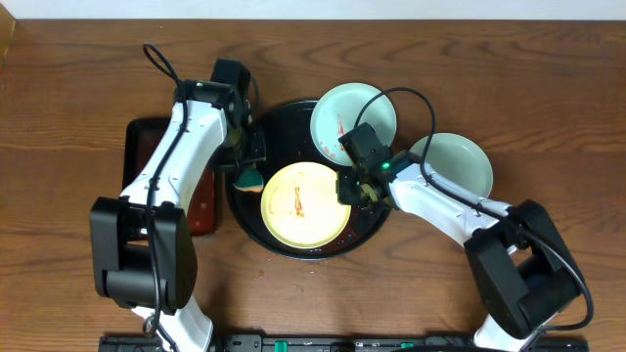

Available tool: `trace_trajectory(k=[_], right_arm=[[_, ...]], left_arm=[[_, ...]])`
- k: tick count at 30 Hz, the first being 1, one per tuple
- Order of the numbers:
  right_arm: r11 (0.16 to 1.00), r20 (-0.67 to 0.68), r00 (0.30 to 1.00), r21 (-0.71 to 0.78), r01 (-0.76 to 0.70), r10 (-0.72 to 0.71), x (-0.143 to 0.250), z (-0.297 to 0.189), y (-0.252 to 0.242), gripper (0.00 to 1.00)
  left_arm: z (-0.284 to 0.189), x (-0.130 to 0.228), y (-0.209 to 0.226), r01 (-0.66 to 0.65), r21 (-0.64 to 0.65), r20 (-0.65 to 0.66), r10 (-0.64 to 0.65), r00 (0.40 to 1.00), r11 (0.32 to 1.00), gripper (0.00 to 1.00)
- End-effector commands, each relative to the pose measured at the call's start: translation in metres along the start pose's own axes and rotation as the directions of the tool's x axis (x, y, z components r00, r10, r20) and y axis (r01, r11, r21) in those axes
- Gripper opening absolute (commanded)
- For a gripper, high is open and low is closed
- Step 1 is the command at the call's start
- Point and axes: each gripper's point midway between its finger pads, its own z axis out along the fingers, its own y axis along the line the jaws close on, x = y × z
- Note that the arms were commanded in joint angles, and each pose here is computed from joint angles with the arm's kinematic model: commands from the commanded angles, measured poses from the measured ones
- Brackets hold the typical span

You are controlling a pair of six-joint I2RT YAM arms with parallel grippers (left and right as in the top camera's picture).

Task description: Clean dirty plates on tray and stack at the side

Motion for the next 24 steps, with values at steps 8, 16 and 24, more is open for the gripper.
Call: trace_trajectory(k=[8, 16, 24], right_arm=[[1.0, -0.059, 0.998, 0.008, 0.014, -0.014, 0.011, 0.019, -0.006, 0.01], [1.0, -0.059, 0.998, 0.008, 0.015, -0.014, 0.011, 0.019, -0.006, 0.01], [1.0, -0.059, 0.998, 0.008, 0.015, -0.014, 0.011, 0.019, -0.006, 0.01]], left_arm=[[0.003, 0.016, -0.008, -0.057, 0.029, -0.034, 0.058, 0.998, 0.998, 0.07], [0.021, 0.041, -0.041, -0.196, 0.051, -0.068, 0.199, 0.978, 0.979, 0.07], [0.059, 0.058, -0.056, -0.248, 0.051, -0.057, 0.251, 0.966, 0.967, 0.07]])
